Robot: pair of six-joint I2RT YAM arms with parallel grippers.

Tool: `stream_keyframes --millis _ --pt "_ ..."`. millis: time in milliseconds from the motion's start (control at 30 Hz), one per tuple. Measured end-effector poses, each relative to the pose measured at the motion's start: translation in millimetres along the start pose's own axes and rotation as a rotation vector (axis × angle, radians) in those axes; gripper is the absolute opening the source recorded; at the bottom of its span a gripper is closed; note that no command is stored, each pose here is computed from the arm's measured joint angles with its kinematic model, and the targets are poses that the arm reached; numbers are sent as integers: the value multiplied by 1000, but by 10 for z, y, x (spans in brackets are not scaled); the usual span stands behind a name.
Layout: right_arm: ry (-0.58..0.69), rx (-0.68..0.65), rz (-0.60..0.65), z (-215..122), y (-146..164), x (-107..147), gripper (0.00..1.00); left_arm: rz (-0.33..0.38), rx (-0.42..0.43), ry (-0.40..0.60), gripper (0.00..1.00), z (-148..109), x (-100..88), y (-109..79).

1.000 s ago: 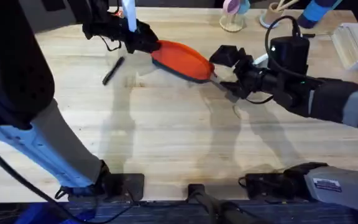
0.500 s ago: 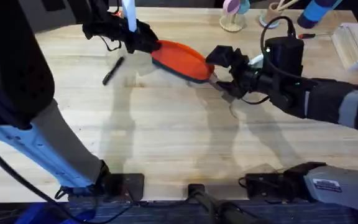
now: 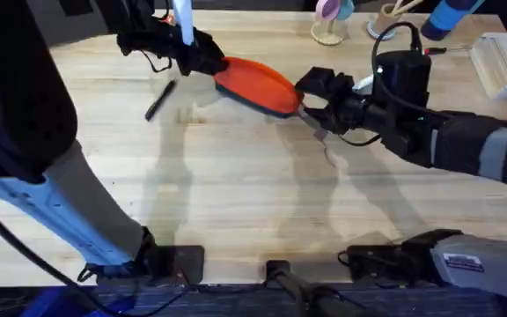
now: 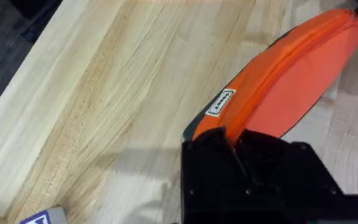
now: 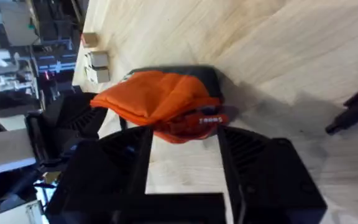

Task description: Unzip the bag, pick up the pens from the table one at a time and place them inside, then zip the bag closed.

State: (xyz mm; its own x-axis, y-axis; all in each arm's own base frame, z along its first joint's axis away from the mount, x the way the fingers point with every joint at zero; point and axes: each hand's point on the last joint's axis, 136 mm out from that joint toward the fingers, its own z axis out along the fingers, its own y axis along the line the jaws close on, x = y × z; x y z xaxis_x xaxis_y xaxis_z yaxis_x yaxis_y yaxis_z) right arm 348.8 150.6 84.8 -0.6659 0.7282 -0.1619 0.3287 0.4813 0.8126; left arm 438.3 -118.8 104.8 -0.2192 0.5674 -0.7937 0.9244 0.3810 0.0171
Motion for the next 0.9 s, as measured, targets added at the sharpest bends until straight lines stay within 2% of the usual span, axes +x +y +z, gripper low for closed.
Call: stream_keyframes --millis 267,433,733,833,900 --pt "-4 -7 8 0 19 -9 521 0 0 0 43 1 0 -1" --pt "-13 -11 5 1 31 -22 498 0 0 0 43 1 0 -2" --pt "-34 -8 -1 6 39 -43 661 0 0 0 43 0 1 0" --pt "-34 -12 -13 39 58 -4 666 0 0 1 43 0 1 0" --pt "-31 -23 -15 86 77 24 606 0 0 1 43 1 2 0"
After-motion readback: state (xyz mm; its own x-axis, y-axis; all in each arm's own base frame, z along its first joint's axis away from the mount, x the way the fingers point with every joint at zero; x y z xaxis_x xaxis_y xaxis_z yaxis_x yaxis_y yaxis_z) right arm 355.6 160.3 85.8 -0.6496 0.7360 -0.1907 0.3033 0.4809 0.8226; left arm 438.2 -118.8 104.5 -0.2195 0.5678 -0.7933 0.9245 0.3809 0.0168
